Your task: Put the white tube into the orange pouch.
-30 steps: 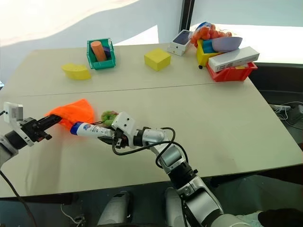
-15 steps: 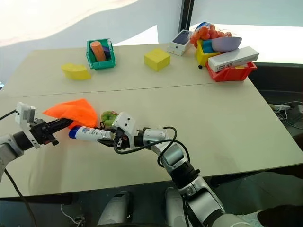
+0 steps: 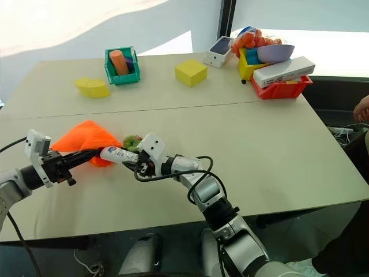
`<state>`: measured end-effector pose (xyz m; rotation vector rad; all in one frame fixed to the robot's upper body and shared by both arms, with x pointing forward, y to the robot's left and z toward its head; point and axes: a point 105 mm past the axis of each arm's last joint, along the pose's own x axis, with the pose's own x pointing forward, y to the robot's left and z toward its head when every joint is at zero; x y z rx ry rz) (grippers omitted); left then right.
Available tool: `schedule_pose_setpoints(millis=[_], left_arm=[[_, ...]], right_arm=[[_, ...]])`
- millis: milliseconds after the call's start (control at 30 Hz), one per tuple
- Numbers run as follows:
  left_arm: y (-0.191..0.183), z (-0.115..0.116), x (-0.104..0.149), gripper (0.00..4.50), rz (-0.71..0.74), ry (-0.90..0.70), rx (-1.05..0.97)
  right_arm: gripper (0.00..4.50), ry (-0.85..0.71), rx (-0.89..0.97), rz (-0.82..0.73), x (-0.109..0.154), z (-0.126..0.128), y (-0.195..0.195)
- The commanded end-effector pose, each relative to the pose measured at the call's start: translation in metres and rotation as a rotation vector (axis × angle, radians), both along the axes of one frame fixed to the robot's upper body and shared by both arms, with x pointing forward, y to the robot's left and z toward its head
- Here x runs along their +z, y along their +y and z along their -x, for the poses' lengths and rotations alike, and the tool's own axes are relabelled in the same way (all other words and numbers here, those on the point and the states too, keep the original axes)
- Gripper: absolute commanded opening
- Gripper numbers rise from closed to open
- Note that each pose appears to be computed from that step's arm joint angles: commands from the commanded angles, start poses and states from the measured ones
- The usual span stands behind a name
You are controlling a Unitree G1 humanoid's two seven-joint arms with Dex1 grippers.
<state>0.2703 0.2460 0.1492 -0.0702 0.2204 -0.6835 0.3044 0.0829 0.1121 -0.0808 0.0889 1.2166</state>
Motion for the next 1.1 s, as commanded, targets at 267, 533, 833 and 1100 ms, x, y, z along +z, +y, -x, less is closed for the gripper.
schedule_pose_setpoints(millis=[267, 533, 833, 1100], left_arm=[[-0.031, 0.012, 0.002, 0.00, -0.003, -0.013, -0.099], [-0.059, 0.028, -0.002, 0.00, 0.004, 0.012, -0.202], [-0.068, 0.037, -0.004, 0.00, -0.003, 0.029, -0.226], [-0.018, 0.026, -0.009, 0.00, 0.028, 0.032, -0.009]], right_arm=[[1.52, -0.051, -0.002, -0.008, 0.022, -0.004, 0.046], [1.52, -0.122, 0.013, -0.008, 0.032, -0.005, 0.071], [2.43, -0.151, 0.076, -0.061, 0.041, 0.001, 0.065], [4.46, -0.137, 0.120, -0.053, 0.039, 0.008, 0.029]])
